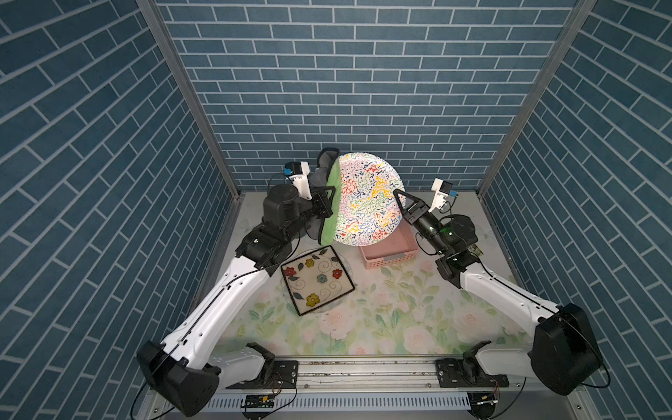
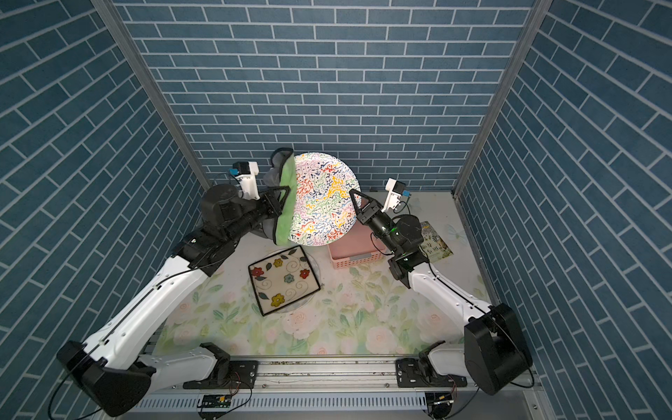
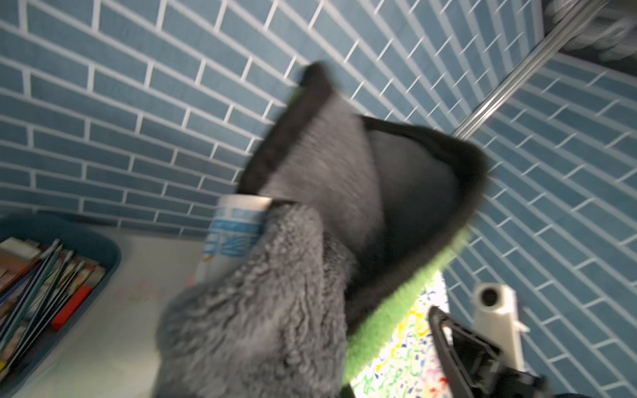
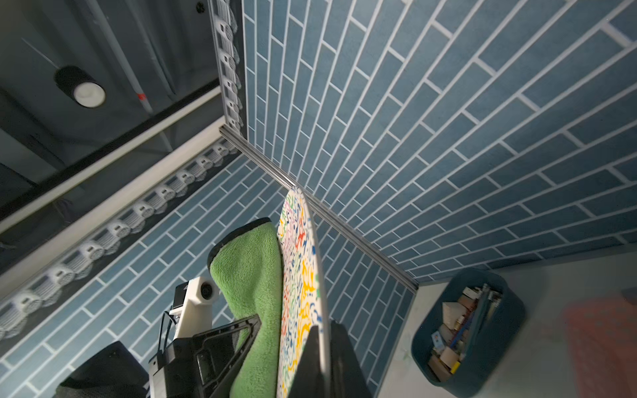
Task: Wipe the wet plate dry
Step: Wipe the plate with towel, then place the plate on the plate.
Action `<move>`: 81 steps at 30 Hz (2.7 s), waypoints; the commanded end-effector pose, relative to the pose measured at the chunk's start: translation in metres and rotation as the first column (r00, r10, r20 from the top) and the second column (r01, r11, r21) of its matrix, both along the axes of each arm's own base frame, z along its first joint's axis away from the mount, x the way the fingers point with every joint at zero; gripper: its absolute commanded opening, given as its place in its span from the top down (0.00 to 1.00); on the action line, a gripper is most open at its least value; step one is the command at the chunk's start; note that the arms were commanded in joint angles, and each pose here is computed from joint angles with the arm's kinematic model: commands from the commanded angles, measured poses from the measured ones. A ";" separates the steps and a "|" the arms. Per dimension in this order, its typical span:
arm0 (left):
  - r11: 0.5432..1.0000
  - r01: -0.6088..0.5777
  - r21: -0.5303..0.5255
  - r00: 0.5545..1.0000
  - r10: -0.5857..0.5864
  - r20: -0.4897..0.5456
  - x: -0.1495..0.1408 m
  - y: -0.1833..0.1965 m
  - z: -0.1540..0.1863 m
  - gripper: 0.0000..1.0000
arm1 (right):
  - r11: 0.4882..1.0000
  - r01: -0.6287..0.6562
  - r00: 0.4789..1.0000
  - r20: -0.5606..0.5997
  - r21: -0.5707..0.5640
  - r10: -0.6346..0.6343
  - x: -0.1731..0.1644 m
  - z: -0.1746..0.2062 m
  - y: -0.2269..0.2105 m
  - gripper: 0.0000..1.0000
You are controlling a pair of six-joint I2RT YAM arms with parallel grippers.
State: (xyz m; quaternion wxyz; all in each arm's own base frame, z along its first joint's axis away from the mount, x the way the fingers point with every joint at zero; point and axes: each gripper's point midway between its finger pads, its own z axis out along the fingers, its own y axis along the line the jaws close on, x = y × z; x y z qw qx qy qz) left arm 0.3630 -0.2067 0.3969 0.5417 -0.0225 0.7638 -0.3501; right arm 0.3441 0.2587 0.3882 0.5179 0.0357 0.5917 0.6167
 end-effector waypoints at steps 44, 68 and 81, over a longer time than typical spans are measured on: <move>0.887 -0.392 0.242 0.914 0.406 -0.009 0.015 0.128 -0.022 1.00 | 0.893 -0.277 0.959 -0.152 -0.355 0.238 -0.050 -0.139 0.094 1.00; 0.896 -0.344 0.281 0.916 0.387 -0.109 0.021 0.125 -0.076 1.00 | 0.663 -0.372 0.905 -0.412 -0.650 0.105 -0.032 -0.320 0.161 0.86; 0.915 -0.306 0.264 0.928 0.348 -0.133 0.027 0.115 -0.084 1.00 | 0.463 -0.252 0.962 -0.273 -0.850 0.024 -0.030 -0.315 0.159 0.37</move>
